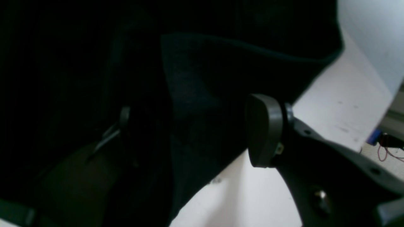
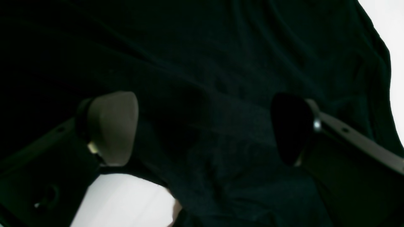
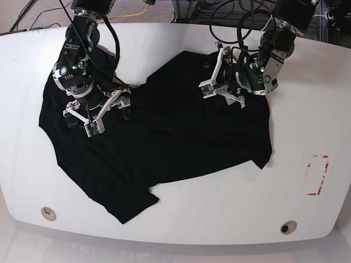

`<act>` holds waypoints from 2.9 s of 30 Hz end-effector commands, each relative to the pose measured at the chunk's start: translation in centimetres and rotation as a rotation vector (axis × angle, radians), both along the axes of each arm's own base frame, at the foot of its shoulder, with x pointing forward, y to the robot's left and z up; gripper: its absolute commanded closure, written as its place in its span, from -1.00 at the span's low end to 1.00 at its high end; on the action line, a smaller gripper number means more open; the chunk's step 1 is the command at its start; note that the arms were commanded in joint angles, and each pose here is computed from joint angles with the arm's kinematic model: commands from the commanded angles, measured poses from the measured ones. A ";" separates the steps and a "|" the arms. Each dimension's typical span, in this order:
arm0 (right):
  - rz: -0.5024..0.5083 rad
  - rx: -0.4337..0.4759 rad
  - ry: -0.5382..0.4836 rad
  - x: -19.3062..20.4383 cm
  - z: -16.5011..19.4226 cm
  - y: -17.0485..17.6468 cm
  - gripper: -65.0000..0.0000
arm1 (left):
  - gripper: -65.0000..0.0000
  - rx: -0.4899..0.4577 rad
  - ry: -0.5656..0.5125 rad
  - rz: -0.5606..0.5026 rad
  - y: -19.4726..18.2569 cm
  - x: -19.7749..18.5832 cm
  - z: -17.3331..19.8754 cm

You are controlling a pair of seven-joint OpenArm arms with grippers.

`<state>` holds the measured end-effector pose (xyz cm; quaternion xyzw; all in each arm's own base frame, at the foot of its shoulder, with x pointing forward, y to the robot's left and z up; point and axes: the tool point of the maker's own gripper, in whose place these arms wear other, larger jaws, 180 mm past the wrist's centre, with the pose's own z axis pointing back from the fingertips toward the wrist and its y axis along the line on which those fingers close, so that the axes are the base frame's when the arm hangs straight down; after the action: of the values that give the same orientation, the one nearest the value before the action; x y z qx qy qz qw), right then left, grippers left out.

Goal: Layout the t-shirt on the table in an organized manner, then fold the t-shirt properly
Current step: 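Grasp the collar-edge fabric with both grippers, then pull the grasped collar edge outward with both grippers, spreading the shirt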

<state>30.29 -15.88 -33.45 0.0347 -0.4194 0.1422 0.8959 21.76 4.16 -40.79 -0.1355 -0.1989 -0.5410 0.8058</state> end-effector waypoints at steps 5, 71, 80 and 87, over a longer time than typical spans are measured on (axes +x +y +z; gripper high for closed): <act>0.001 0.001 -0.057 0.9 1.5 -0.1 -1.00 | 0.03 0.027 -0.012 -0.042 0.1 -0.2 0.5; -0.293 0.019 0.040 -0.9 -1.9 -10.5 -1.00 | 1.00 0.247 -0.006 0.009 11.1 -3.0 0.8; -0.392 0.044 0.071 -2.7 -2.8 -13.4 -1.00 | 1.00 0.273 -0.027 0.042 12.7 -2.1 1.4; -0.429 0.166 0.109 -4.2 -2.7 -13.8 -1.00 | 1.00 0.288 -0.063 0.133 15.1 -0.8 2.5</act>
<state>25.42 -29.04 -37.72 0.0249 -0.3527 -0.0851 0.9315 20.40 18.39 -39.10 -0.0016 -0.1440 -0.5171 0.8437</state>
